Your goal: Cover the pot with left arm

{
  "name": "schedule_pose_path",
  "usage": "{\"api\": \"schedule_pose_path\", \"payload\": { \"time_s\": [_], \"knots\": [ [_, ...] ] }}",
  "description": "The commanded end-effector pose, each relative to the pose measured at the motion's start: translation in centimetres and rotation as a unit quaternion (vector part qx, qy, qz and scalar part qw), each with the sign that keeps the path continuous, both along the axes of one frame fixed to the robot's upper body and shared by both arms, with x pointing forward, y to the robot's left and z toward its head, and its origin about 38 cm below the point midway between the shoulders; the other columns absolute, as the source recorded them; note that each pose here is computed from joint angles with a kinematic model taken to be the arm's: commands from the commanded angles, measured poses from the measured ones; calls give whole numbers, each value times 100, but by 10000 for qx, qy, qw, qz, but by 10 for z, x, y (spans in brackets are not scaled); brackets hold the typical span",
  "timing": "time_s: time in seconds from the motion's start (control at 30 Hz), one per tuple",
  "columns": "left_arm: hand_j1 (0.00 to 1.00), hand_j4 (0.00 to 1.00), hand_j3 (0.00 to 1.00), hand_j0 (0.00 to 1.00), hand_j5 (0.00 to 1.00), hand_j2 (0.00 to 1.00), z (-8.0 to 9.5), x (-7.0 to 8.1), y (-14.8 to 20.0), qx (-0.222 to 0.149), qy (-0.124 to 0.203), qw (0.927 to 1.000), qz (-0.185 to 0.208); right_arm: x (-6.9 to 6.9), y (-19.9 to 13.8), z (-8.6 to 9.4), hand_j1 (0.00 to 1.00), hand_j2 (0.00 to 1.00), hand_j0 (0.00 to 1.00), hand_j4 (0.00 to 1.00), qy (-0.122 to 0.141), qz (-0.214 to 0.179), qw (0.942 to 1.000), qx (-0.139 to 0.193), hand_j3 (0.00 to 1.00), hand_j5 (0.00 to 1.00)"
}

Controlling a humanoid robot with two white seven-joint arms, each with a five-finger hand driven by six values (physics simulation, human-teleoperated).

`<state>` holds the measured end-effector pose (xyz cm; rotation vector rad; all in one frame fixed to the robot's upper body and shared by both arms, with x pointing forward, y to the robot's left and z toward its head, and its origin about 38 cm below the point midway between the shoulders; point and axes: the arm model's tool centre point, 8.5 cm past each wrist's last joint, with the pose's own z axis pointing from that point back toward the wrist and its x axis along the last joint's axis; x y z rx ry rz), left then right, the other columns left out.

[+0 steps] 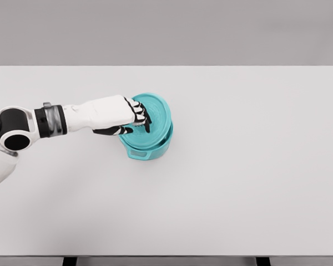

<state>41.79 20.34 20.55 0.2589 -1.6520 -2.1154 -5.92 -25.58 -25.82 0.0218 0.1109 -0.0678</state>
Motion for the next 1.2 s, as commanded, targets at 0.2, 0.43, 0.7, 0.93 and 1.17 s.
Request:
{"api": "schedule_pose_path", "payload": {
  "time_s": [0.2,0.43,0.7,0.93,1.17],
  "knots": [
    [63,63,63,63,63,63,0,0,0,1,1,10000,0,0,0,0,100,100,100,100,1,1,10000,2,100,100],
    [69,69,69,69,69,69,0,1,2,9,6,10000,27,0,0,0,100,100,100,100,1,1,10000,2,100,100],
    [70,70,70,70,70,70,1,1,1,-8,-10,10000,18,0,0,0,100,100,100,100,1,1,10000,2,100,100],
    [72,72,72,72,72,72,1,1,2,-7,-7,10000,39,0,0,0,100,100,100,100,1,1,10000,2,100,100],
    [76,76,76,76,76,76,-4,2,3,20,51,10000,66,0,0,0,100,100,100,100,1,1,10000,2,100,100]
  ]
}}
